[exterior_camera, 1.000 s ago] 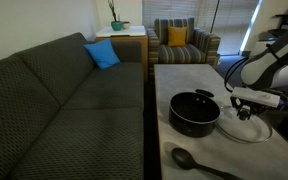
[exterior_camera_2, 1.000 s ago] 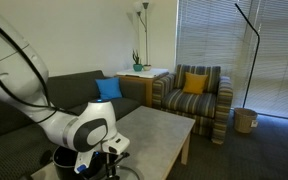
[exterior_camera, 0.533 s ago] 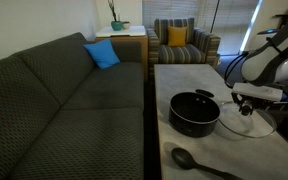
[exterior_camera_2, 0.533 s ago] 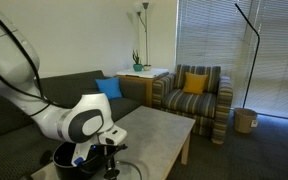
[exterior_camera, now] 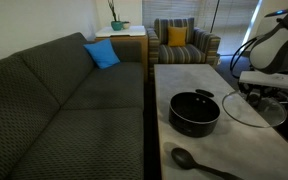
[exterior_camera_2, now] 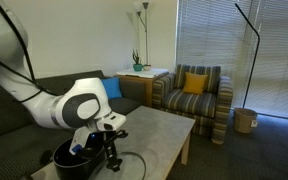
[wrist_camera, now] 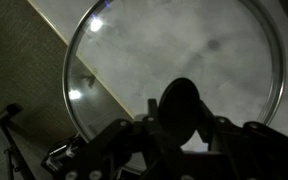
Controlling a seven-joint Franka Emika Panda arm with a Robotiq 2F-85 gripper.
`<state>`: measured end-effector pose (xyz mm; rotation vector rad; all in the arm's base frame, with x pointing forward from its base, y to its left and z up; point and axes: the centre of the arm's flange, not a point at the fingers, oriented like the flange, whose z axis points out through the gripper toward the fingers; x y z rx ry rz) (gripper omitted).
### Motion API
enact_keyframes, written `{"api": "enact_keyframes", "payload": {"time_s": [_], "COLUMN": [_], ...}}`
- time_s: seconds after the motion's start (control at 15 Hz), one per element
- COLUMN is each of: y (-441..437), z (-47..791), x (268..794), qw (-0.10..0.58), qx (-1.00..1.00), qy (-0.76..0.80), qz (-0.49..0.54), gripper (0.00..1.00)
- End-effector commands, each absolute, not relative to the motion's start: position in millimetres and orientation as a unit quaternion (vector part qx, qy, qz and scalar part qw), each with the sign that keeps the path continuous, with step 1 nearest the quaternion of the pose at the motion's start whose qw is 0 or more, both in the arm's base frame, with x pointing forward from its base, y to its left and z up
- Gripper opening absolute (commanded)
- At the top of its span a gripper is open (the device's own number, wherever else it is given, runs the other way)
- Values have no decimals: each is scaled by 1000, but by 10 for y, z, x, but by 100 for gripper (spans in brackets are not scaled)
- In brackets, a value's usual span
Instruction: Put the glass lid on top of the black pot
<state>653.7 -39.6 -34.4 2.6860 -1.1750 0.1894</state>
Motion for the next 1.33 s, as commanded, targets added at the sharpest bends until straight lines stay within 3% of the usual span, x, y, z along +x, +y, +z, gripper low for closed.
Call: {"api": "enact_keyframes", "payload": {"time_s": [0.0, 1.27], "y": [-258, 1419], "z": [158, 757], "x": [6308, 6655], "qw": [115, 132], "qx": [914, 967], "qy": [-382, -197], "qz": [71, 96], "gripper": [14, 14]}}
